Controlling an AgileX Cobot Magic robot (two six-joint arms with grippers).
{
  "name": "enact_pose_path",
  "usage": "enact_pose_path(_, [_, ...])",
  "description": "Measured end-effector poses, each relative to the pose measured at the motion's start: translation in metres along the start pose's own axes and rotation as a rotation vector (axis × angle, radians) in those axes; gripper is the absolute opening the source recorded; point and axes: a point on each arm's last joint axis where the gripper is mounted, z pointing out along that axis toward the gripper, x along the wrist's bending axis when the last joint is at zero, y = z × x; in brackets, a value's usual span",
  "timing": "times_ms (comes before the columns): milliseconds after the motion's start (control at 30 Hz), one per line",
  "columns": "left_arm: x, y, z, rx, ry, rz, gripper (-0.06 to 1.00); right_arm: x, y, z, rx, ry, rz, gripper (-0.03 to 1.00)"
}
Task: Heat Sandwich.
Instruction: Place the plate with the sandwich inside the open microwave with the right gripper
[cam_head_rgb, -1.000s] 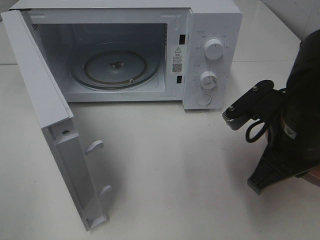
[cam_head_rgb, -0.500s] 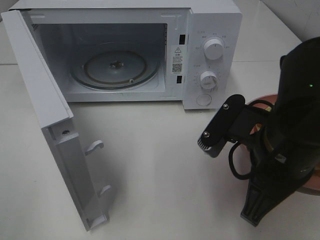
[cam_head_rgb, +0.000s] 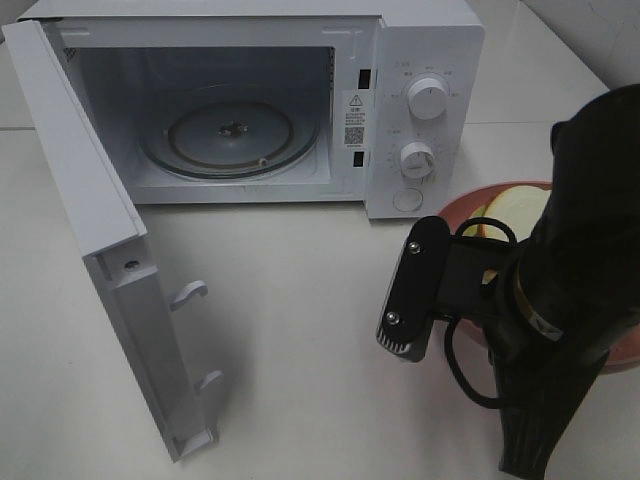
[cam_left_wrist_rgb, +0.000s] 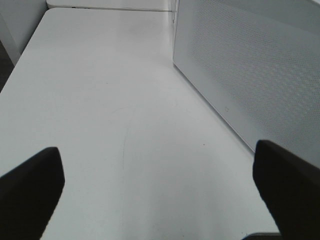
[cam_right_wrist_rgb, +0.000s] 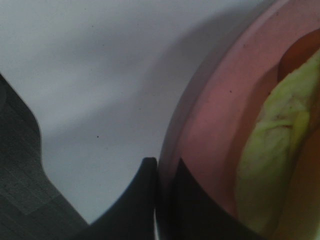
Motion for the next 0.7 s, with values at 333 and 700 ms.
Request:
enact_pose_path(333, [0.000, 0.000, 0.000, 0.000, 0.000, 0.000, 0.97, 0.001, 0.010, -0.001, -0.110, -0.001, -0.227, 0.04])
enact_pose_path(700, [0.000, 0.000, 0.000, 0.000, 0.000, 0.000, 0.97, 0.002, 0.017, -0.002, -0.194, -0.024, -0.423, 0.04])
